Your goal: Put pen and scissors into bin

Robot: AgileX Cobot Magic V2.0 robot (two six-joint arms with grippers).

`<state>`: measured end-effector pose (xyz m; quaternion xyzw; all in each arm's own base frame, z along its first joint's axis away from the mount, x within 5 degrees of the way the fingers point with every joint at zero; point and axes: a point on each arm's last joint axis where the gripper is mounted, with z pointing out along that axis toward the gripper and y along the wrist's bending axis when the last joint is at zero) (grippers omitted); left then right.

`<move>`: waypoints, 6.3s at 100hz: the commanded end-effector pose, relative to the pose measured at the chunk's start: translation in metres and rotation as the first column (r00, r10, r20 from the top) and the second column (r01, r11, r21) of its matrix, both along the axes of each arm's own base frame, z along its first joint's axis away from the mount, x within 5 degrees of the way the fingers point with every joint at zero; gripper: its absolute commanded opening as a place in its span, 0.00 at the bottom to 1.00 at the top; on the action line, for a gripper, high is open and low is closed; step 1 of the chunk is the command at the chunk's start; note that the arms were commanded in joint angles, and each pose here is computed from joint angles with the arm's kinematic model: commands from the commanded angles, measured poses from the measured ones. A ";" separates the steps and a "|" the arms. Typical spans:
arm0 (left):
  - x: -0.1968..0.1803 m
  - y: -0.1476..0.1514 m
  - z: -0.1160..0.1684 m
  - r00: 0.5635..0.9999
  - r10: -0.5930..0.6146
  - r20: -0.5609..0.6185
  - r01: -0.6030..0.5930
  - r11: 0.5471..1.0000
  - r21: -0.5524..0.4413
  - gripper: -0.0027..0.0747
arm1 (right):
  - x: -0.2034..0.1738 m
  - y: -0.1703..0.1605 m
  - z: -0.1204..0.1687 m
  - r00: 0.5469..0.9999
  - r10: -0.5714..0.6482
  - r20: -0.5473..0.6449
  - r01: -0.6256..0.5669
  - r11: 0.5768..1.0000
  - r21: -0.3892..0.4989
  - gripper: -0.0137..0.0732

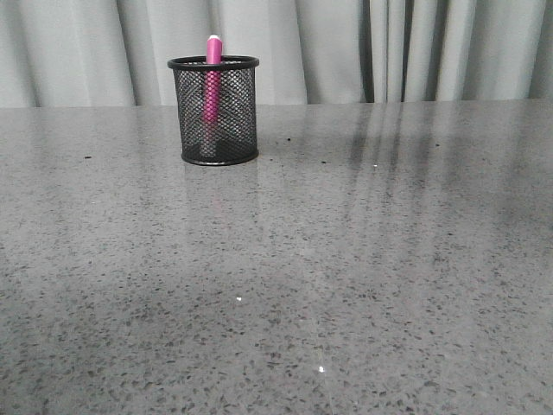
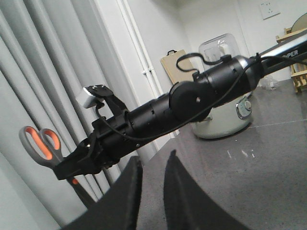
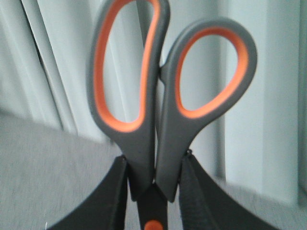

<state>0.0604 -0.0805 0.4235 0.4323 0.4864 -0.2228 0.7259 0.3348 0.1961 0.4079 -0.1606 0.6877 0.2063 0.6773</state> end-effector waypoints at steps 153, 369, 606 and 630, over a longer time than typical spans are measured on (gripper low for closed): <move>-0.004 -0.001 0.010 0.995 -0.065 -0.080 0.057 0.993 -0.104 0.16 | 0.043 0.047 -0.106 0.981 0.024 -0.195 -0.033 0.999 -0.043 0.61; -0.016 0.045 -0.144 0.875 0.327 -0.356 -0.439 0.847 -0.301 0.01 | -0.278 -0.160 -0.061 0.943 0.035 0.332 0.011 0.991 -0.136 0.08; -0.007 0.070 -0.249 0.538 0.700 -0.469 -0.751 0.651 0.110 0.01 | -0.259 -0.176 -0.175 0.946 -0.261 0.190 0.289 0.948 -0.132 0.08; -0.007 0.070 -0.249 0.538 0.700 -0.469 -0.751 0.651 0.110 0.01 | -0.272 -0.196 -0.211 0.873 -0.485 0.048 0.485 0.857 -0.176 0.08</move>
